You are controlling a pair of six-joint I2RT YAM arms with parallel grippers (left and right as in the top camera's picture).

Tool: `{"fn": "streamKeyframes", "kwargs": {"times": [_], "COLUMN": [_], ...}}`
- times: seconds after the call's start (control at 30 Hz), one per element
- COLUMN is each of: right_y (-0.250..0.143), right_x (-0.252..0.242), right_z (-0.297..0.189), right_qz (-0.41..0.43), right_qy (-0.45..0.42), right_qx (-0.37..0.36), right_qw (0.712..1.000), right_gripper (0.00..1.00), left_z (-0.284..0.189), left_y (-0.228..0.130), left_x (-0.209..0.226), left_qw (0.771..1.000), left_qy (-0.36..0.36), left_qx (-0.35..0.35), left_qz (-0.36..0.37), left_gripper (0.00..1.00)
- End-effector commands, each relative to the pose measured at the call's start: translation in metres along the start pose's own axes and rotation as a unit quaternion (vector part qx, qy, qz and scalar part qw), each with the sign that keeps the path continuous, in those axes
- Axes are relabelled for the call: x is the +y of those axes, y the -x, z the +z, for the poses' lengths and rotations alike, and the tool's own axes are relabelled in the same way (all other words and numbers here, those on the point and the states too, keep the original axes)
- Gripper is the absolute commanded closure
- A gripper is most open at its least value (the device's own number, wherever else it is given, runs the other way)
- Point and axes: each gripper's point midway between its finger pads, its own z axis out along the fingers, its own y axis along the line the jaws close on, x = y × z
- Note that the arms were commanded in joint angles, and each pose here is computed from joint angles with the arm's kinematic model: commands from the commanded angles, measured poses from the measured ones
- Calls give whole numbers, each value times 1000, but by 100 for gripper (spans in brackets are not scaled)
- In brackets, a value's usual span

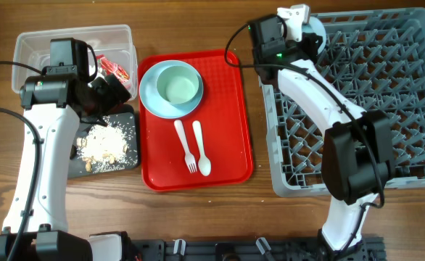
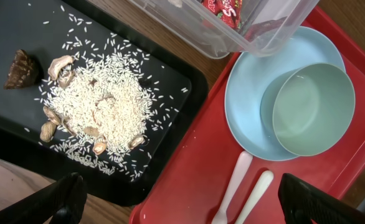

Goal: Sort waste into correct bins and load items into the dishwasher rack
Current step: 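Grasp the light blue bowl with the right gripper and lift it, then place the light blue bowl upside down in the rack's top row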

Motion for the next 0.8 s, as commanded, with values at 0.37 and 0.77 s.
{"fn": "streamKeyframes", "kwargs": {"times": [0.37,0.77], "right_y": [-33,6], "right_x": [39,-3], "right_z": [-21,-8], "right_qz": [-41,17], "right_qy": [113,-10], "right_qx": [44,-16], "right_qw": [992,1000], "right_gripper": [96,96], "left_z": [-2,-2], "left_y": [3,3], "left_x": [2,2], "left_qw": [1000,1000], "left_qy": [3,3], "left_qx": [-9,-8], "left_qz": [-10,-10], "left_gripper": [0,0]}}
